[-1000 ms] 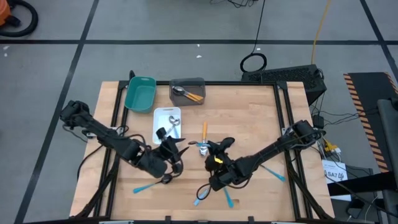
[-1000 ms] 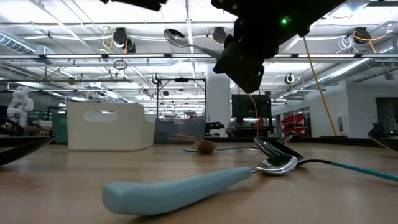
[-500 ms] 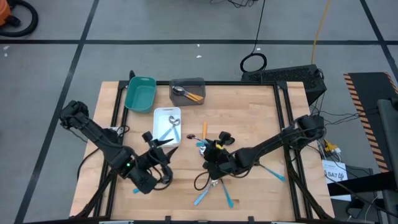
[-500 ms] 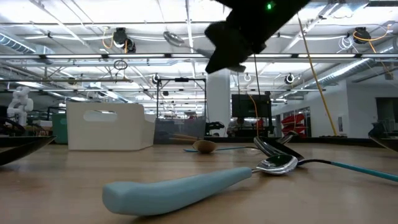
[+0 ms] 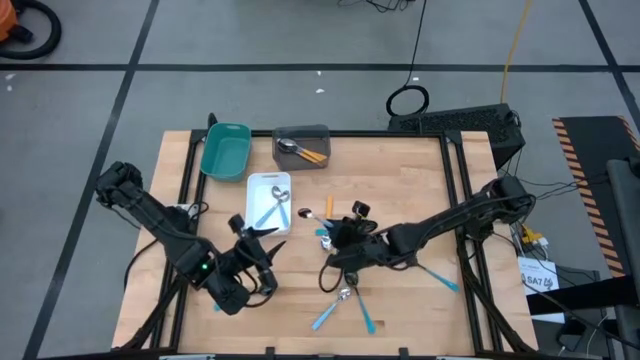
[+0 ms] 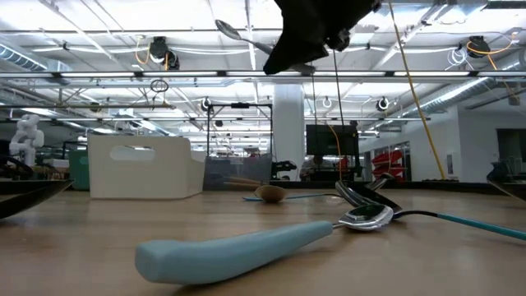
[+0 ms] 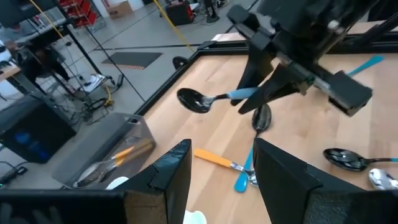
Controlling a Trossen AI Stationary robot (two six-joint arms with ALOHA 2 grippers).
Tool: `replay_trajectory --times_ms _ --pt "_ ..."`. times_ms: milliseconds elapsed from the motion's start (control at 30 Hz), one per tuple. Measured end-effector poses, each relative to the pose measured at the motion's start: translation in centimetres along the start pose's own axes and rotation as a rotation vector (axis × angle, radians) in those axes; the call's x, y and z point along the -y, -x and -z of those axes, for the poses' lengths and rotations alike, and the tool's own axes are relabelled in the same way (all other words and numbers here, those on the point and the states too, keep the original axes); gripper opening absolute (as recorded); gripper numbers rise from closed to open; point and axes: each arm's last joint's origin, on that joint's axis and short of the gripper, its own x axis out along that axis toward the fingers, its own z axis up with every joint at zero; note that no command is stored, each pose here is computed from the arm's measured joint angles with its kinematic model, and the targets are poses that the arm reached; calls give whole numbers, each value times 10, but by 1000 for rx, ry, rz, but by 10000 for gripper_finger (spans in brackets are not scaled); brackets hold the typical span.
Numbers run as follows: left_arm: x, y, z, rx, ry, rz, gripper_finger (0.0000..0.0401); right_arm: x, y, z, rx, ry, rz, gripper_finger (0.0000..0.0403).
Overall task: Sort silverware by color (type)
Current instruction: Put the light blue spoon into the white bin
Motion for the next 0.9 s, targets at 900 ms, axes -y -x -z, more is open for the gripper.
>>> replay_trajectory --times_ms 900 --pt "33 -29 16 0 131 -43 170 -1 -18 41 440 -403 -187 46"
